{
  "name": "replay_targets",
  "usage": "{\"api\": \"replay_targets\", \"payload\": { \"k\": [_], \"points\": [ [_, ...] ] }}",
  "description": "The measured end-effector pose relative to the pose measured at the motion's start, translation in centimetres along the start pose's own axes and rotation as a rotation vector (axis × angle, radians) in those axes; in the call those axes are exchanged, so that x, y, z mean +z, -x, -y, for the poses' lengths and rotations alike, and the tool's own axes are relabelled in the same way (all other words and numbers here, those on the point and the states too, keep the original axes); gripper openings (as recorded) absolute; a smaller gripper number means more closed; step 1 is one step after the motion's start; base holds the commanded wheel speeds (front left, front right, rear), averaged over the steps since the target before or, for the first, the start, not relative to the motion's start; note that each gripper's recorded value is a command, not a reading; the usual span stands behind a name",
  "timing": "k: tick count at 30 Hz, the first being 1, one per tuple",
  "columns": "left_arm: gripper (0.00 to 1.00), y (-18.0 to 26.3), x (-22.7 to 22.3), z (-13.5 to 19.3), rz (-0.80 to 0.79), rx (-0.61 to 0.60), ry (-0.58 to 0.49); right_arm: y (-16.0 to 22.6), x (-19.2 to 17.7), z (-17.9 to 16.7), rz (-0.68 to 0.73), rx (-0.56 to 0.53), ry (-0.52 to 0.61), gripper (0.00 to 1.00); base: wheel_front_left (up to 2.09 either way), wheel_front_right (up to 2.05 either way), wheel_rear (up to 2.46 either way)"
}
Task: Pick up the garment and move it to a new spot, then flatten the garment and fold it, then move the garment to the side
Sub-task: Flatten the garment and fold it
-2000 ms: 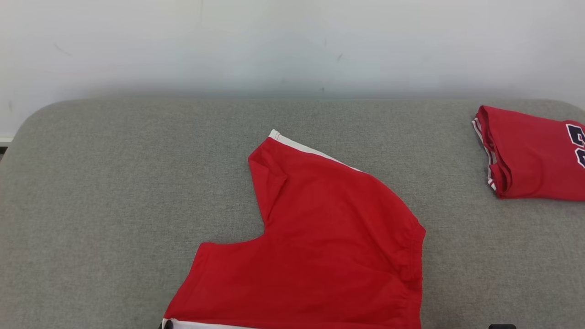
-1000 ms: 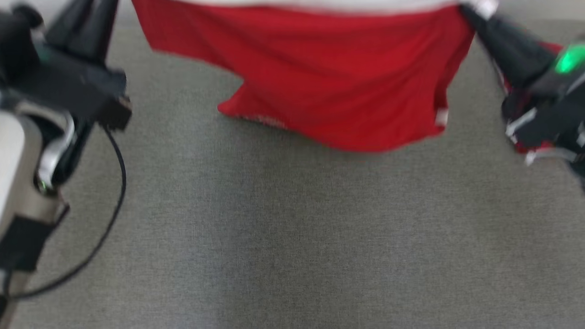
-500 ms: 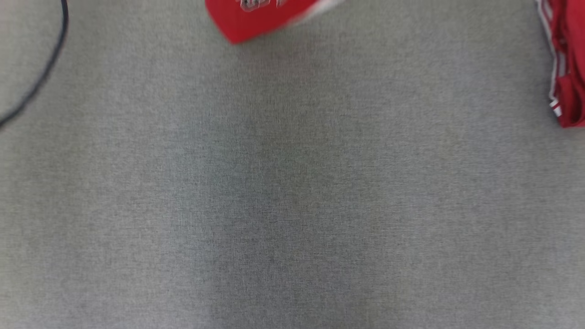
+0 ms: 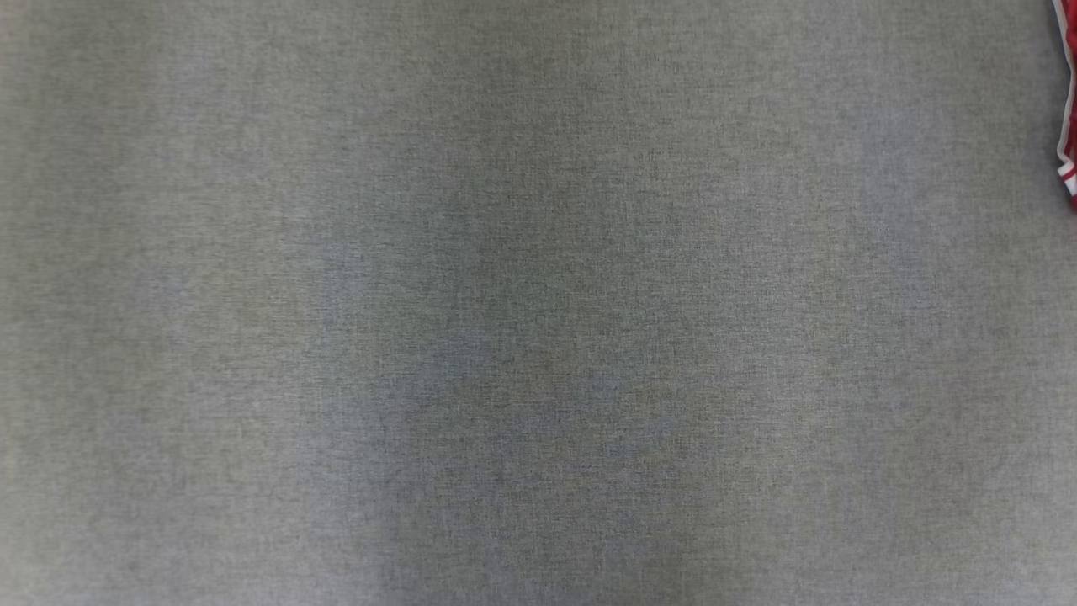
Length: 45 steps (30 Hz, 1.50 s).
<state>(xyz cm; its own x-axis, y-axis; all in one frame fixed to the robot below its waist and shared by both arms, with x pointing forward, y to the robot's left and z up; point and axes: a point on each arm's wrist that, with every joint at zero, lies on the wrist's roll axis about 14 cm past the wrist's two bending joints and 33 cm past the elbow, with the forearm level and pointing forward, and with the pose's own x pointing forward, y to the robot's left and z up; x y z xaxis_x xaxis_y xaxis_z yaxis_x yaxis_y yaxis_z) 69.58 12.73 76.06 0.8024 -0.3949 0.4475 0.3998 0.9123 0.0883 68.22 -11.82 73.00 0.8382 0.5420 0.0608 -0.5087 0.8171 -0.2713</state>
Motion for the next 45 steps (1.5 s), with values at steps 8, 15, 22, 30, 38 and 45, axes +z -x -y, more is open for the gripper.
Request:
{"api": "replay_targets", "payload": {
  "k": [8,15,22,30,38,45],
  "points": [
    [0.0,-0.8,-2.7,-0.5,-0.035,0.01,0.004,-0.6,-1.6,2.0,-0.028,-0.05,0.003,0.0,0.0,0.0,0.0],
    [0.0,-1.2,-5.5,-0.7,-0.064,0.015,0.025,-1.3,-4.8,2.6,-0.065,-0.064,-0.021,0.0,0.0,0.0,0.0],
    [0.0,-2.1,-5.9,-0.7,-0.056,0.011,0.017,-2.1,-6.7,2.8,-0.069,-0.072,-0.038,0.0,0.0,0.0,0.0],
    [0.0,-2.5,-5.3,-0.5,-0.047,0.003,0.005,-2.0,-6.4,2.6,-0.063,-0.066,-0.03,0.0,0.0,0.0,0.0],
    [0.0,-2.8,-5.0,-0.1,-0.022,-0.004,0.029,-2.0,-7.0,2.5,-0.051,-0.062,-0.041,0.0,0.0,0.0,0.0],
    [0.0,-1.2,-4.9,1.7,-0.002,-0.065,0.032,-0.5,-8.9,-0.2,-0.059,0.015,-0.073,0.0,0.0,0.0,0.0]
  ]
}}
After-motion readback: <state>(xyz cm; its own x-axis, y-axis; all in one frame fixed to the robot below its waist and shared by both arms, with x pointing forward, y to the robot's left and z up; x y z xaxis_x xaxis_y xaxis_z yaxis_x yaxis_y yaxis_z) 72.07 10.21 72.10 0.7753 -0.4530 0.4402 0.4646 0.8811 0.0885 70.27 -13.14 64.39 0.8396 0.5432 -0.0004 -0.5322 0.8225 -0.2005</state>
